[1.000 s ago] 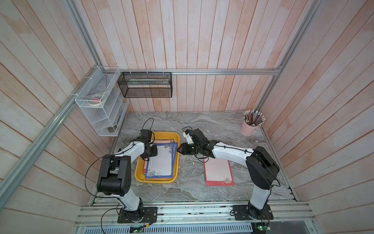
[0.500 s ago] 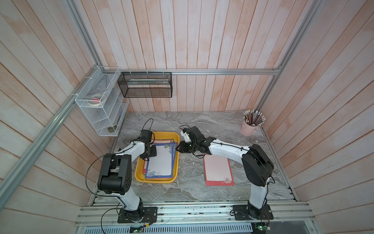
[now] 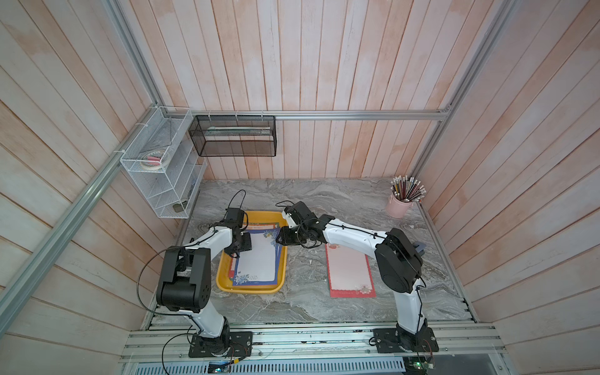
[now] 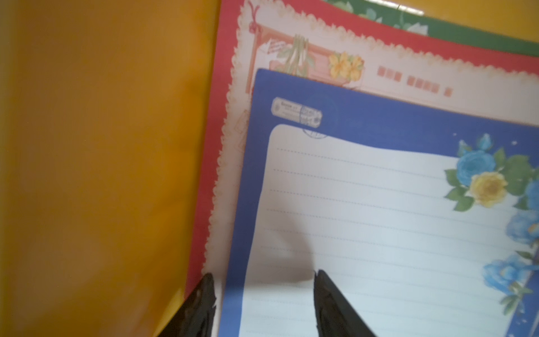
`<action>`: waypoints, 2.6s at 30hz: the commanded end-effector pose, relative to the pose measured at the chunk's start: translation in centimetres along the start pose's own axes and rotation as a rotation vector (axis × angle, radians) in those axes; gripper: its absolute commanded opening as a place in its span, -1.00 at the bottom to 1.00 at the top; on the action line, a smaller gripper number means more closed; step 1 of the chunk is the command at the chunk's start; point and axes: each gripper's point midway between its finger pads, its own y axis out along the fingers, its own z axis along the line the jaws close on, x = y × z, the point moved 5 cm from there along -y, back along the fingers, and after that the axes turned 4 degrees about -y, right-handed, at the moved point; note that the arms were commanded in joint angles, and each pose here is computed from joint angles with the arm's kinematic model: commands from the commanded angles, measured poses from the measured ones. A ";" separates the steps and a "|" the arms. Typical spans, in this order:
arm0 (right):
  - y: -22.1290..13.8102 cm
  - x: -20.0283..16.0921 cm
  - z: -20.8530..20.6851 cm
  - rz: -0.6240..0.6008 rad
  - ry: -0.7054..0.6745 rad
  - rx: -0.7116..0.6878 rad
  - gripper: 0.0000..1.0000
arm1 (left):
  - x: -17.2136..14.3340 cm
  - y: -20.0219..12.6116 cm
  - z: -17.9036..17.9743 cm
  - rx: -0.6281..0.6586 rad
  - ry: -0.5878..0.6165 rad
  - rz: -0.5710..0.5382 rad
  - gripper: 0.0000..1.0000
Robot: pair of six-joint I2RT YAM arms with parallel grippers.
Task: Take out the stationery paper from the storage box
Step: Pick up the stationery paper from the storage box.
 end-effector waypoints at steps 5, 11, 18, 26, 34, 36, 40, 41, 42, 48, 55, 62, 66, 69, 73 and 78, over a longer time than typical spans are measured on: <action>-0.6 0.2 -0.4 -0.008 0.028 -0.016 -0.24 | -0.1 0.3 -1.0 -0.095 -0.012 0.030 -0.03; -0.9 0.2 -0.7 -0.017 0.032 -0.018 -0.24 | 0.4 -1.2 -1.4 -0.134 -0.013 -0.040 -0.13; -1.0 -0.1 -1.7 -0.025 0.074 -0.005 -0.24 | 0.1 -3.8 -3.7 -0.352 0.016 -0.089 -0.24; -1.3 -0.5 -3.8 -0.030 0.150 0.012 -0.24 | -1.7 -5.3 -4.9 -0.503 0.041 -0.085 -0.29; -1.4 -0.8 -4.8 -0.037 0.189 0.014 -0.24 | -2.3 -4.5 -6.2 -0.609 0.031 -0.004 -0.51; -1.7 -0.8 -4.9 -0.046 0.191 0.010 -0.24 | -2.4 -4.3 -6.2 -0.611 0.031 0.007 -0.56; -2.2 -0.5 -4.9 -0.065 0.187 0.006 -0.25 | -2.7 -4.1 -6.5 -0.616 0.043 0.018 -0.65; -2.2 -0.5 -5.0 -0.065 0.185 0.003 -0.25 | -2.8 -4.1 -6.6 -0.617 0.048 0.024 -0.65; -2.2 -0.4 -5.0 -0.068 0.183 0.004 -0.25 | -2.9 -3.9 -6.7 -0.613 0.051 0.031 -0.65; -2.1 -0.2 -5.1 -0.068 0.179 0.010 -0.25 | -3.8 -2.0 -7.0 -0.510 0.097 0.099 -0.37; -2.4 0.3 -4.6 -0.080 0.174 0.025 -0.25 | -2.7 -0.4 -6.6 -0.414 0.117 0.101 -0.22; -2.8 0.5 -4.6 -0.091 0.156 0.018 -0.25 | -2.4 -0.1 -6.5 -0.395 0.119 0.086 -0.16; -2.4 0.5 -4.5 -0.078 0.140 0.013 -0.26 | -2.8 0.7 -6.3 -0.382 0.112 0.116 -0.17; -2.4 1.3 -3.8 -0.080 0.076 -0.034 -0.25 | -2.9 1.2 -6.0 -0.361 0.105 0.137 -0.17; -2.6 2.6 -3.0 -0.105 0.021 -0.055 -0.19 | -3.0 1.3 -6.0 -0.357 0.106 0.138 -0.17; -1.8 4.1 -2.3 -0.118 -0.002 -0.055 -0.13 | -3.2 1.5 -6.0 -0.357 0.104 0.149 -0.17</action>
